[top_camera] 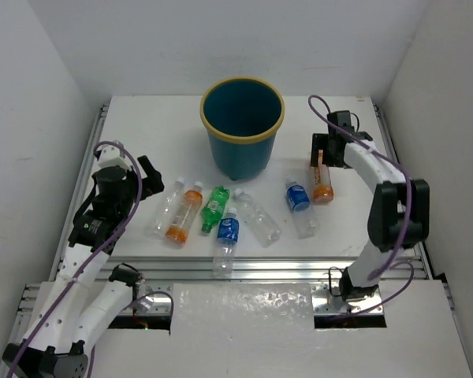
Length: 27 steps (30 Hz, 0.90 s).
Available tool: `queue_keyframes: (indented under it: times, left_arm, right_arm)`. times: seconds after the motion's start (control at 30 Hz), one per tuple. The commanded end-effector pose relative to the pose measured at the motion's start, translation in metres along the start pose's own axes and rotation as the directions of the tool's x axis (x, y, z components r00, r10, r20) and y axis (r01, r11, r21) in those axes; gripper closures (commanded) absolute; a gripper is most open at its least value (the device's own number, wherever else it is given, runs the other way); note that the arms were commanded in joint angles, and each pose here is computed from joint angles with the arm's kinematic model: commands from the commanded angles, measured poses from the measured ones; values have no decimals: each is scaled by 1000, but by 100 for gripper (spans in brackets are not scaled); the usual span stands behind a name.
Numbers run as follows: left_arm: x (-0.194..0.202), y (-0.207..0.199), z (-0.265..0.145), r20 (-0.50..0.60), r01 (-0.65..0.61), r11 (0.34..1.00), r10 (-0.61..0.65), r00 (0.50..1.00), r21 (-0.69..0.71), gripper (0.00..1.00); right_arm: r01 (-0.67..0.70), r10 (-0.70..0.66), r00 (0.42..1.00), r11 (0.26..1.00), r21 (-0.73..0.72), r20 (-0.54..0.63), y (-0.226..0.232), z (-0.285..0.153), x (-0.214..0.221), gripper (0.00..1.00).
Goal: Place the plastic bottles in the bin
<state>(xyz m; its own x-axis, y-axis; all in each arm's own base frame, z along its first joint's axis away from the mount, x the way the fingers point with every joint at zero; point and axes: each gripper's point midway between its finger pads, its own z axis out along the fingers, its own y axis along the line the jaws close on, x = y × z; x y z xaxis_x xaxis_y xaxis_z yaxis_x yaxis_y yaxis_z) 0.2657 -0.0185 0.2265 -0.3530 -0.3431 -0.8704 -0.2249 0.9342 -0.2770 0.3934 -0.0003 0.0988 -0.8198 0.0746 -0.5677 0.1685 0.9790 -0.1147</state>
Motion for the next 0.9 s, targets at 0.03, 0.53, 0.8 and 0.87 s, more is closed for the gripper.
queue_keyframes:
  times: [0.03,0.53,0.8,0.87]
  left_arm:
    - [-18,-10,-4,44,21,999,-23,999,36,0]
    - [-15,-9,-1,31,18,999,-19,999,31,0]
    - [-15,-11,0,30,15,999,-16,999,37,0]
    - [-15,-9,0,33,14,999,-16,999,34,0]
  right_arm:
    - [47,-48,998,999,-27,-30,3,37,-19,7]
    - [-1,-2,999,998,-66,-44,-6,43,-28,73]
    - [4,151,847,957,-290,510,10,-142,-141,76]
    - [94,213,766,896,-433,607,34,-189,-158,76]
